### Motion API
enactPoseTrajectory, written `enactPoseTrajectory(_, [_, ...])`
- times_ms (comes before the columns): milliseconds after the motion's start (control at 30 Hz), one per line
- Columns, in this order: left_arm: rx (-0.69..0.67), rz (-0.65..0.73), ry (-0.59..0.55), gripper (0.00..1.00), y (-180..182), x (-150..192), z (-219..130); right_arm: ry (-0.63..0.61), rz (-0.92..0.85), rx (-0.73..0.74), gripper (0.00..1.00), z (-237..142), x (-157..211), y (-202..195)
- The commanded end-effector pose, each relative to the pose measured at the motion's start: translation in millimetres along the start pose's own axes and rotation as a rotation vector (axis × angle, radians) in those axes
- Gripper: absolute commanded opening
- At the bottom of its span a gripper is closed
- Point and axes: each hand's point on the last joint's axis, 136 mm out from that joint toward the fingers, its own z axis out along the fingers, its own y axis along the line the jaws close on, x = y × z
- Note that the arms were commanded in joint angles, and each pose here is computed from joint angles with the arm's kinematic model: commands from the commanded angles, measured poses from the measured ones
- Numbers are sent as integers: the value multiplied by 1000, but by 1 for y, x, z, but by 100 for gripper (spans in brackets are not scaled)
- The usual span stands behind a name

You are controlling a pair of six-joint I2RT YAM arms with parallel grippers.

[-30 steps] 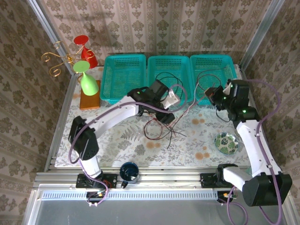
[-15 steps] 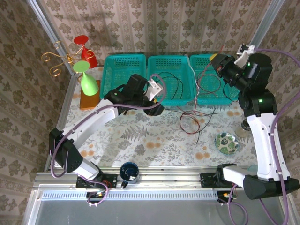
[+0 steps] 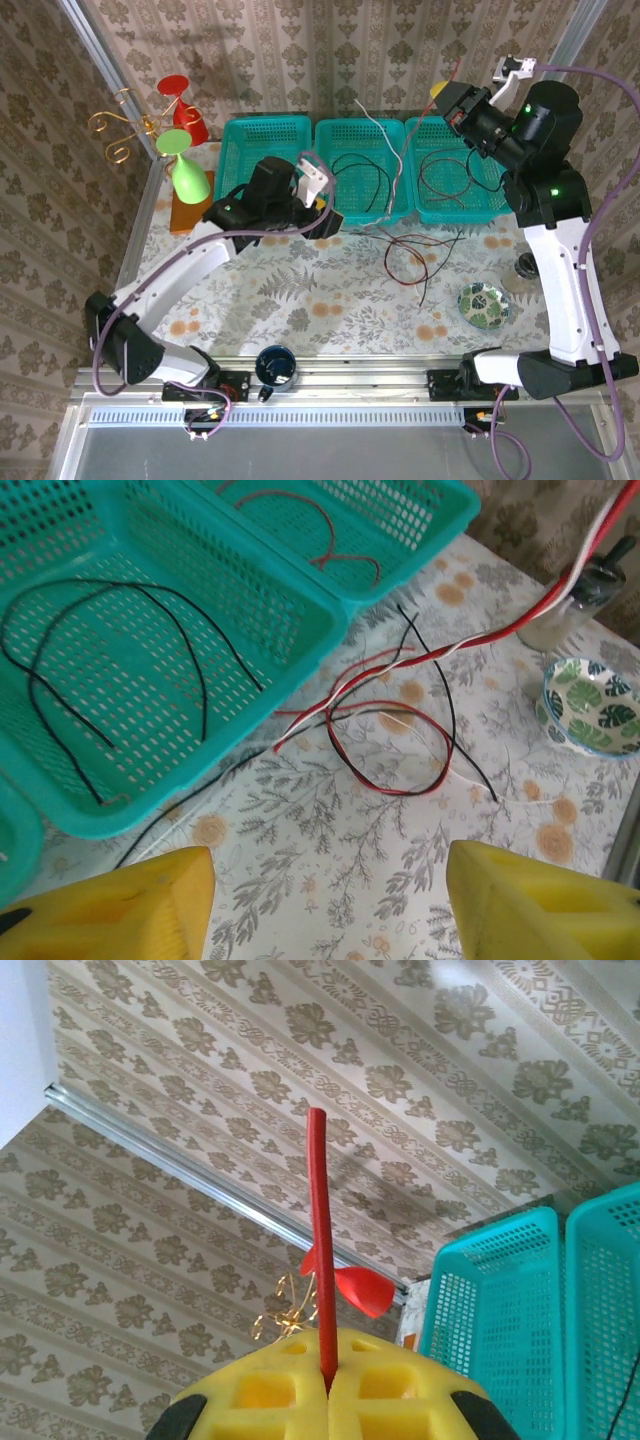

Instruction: Untangle the cables

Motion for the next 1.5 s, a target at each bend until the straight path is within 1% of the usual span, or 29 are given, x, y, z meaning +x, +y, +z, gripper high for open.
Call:
enactPoseTrajectory(0, [-24, -60, -148, 67, 6, -26, -25, 31, -20, -2, 0, 13, 13, -2])
enactPoseTrajectory(100, [87, -201, -226, 68, 7, -39, -38, 88, -8, 40, 0, 27, 44, -28])
enactPoseTrajectory(167, [159, -251, -296, 68, 3, -50, -44, 117, 13, 61, 0, 36, 64, -47])
enactPoseTrajectory(233, [226, -278, -351, 71, -2, -58, -48, 145, 36, 81, 0, 45, 85, -65])
enactPoseTrajectory(267, [253, -293, -364, 73, -4, -61, -48, 166, 50, 90, 0, 49, 97, -73])
enactPoseTrajectory(333, [256, -310, -366, 77, 0, -62, -45, 202, 74, 109, 0, 55, 117, -86])
enactPoseTrajectory(467, [249, -362, -344, 79, 14, -55, -30, 239, 90, 137, 0, 59, 146, -101])
enactPoseTrajectory(600, [265, -465, -331, 83, 23, -51, -16, 243, 101, 162, 0, 57, 158, -111])
enactPoseTrajectory(733, [263, -600, -361, 84, 31, -49, -10, 251, 106, 176, 0, 56, 169, -118])
enactPoseTrajectory(800, [281, -695, -373, 84, 34, -40, -1, 256, 119, 186, 0, 57, 174, -123])
enactPoseTrajectory(900, [303, -770, -372, 85, 33, -26, 13, 263, 131, 186, 0, 58, 179, -125])
enactPoseTrajectory(1033, [269, -797, -363, 87, 29, -9, 23, 273, 134, 191, 0, 59, 183, -126])
enactPoseTrajectory(1233, [285, -850, -338, 87, 26, 1, 42, 281, 132, 188, 0, 58, 183, -123])
enactPoseTrajectory(1267, [287, -862, -341, 86, 28, 1, 45, 281, 132, 188, 0, 57, 183, -124])
enactPoseTrajectory(1333, [302, -877, -358, 79, 30, -1, 51, 278, 132, 186, 0, 56, 183, -123])
enactPoseTrajectory(1467, [342, -866, -370, 34, 32, -14, 60, 268, 116, 198, 0, 51, 181, -124])
